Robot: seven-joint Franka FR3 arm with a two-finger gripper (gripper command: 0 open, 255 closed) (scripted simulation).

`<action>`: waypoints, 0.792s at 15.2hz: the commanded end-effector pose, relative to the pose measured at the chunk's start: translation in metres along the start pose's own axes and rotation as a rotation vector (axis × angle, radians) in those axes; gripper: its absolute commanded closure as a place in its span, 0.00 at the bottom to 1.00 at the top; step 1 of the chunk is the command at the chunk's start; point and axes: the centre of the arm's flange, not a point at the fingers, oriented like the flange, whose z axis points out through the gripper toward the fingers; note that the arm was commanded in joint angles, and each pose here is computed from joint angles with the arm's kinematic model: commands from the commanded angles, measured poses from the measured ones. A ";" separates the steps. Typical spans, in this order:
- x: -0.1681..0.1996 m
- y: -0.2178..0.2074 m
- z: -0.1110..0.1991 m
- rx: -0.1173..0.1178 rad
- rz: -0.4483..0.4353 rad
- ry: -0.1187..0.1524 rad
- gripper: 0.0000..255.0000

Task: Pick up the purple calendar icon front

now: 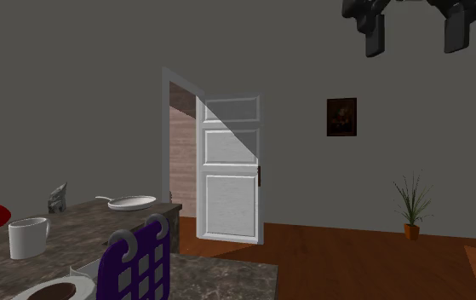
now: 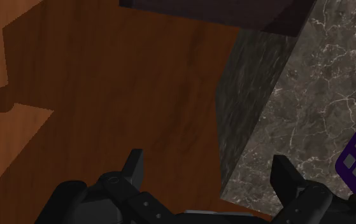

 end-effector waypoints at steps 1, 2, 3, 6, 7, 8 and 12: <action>0.000 0.000 0.000 0.000 0.000 0.000 0.00; 0.004 -0.010 0.007 0.003 0.008 -0.002 0.00; 0.008 -0.021 0.014 0.005 0.015 -0.005 0.00; 0.020 -0.051 0.034 0.014 0.038 -0.012 0.00; 0.024 -0.062 0.041 0.016 0.046 -0.015 0.00; 0.029 -0.072 0.047 0.019 0.054 -0.017 0.00; 0.046 -0.113 0.074 0.030 0.085 -0.027 0.00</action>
